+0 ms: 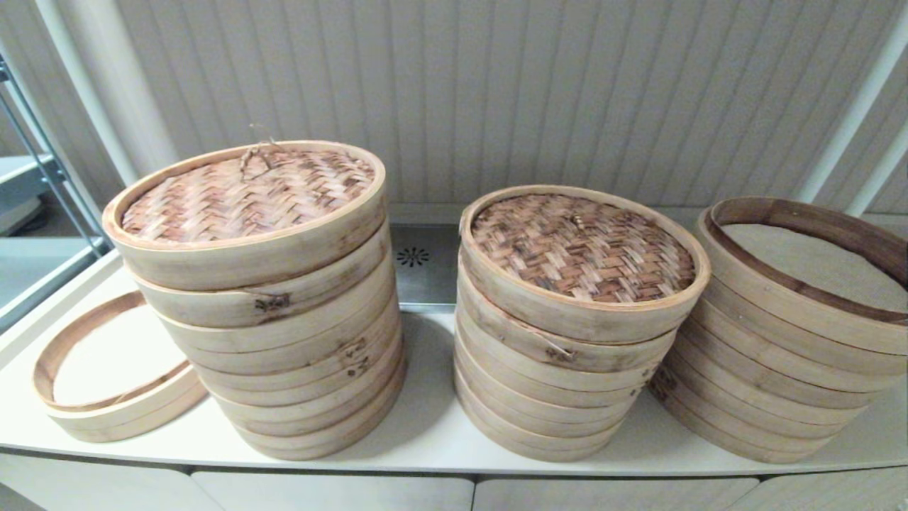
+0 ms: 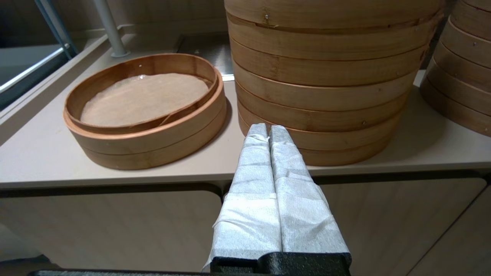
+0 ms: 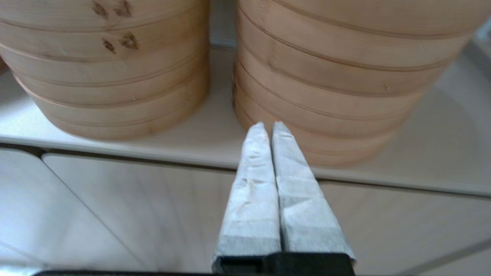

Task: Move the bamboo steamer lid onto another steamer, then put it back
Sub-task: Pick up the steamer

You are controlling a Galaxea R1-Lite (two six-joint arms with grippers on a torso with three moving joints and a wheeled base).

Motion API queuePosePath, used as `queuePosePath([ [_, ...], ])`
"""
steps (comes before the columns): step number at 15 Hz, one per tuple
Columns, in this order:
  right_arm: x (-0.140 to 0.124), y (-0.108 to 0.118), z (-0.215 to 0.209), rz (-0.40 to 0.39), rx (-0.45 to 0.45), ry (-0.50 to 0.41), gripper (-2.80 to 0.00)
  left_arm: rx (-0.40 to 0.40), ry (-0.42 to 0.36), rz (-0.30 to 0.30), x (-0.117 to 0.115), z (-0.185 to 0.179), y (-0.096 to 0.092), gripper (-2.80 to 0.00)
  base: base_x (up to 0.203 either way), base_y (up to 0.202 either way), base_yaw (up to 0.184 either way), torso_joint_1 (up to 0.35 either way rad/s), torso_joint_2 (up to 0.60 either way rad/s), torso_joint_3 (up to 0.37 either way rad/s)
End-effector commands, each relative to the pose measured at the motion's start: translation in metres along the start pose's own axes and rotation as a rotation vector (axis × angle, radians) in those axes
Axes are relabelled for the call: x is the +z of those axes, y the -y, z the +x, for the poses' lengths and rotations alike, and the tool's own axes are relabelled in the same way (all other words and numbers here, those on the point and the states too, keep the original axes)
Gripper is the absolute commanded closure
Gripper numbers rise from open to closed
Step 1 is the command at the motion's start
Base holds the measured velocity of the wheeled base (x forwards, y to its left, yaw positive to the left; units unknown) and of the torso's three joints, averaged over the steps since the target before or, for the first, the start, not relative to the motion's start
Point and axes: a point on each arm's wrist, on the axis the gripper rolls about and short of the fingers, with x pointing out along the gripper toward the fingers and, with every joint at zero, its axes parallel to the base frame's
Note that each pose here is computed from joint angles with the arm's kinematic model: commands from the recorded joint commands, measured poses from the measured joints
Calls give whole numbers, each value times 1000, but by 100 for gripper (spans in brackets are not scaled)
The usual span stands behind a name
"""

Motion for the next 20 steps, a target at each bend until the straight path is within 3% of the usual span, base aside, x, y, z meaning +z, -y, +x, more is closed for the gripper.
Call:
queuePosePath([
  [1,-6,0,1,-11,8,-25,0,-4,-46,-2,-13,3,1,0,0,0,0,0,0,0],
  [4,-11,0,0,-85,-30,-97,0,-3,-44,-3,-12,2,1,0,0,0,0,0,0,0],
  [8,-9,2,0,-46,-126,-98,0,-5,-46,3,-13,3,1,0,0,0,0,0,0,0],
  [12,-12,2,-3,-86,-202,-196,0,-5,-43,9,-13,2,1,0,0,0,0,0,0,0],
  [13,-11,1,-3,-79,-190,-185,0,-5,-44,8,-13,3,1,0,0,0,0,0,0,0],
  [16,-9,-2,0,-70,-43,-91,0,-5,-44,6,-13,3,1,0,0,0,0,0,0,0],
  [18,-15,-3,-5,-70,-117,-178,0,-5,-44,7,-13,3,1,0,0,0,0,0,0,0],
  [20,-18,-4,-15,-74,-125,-126,0,-4,-46,10,-13,3,1,0,0,0,0,0,0,0],
])
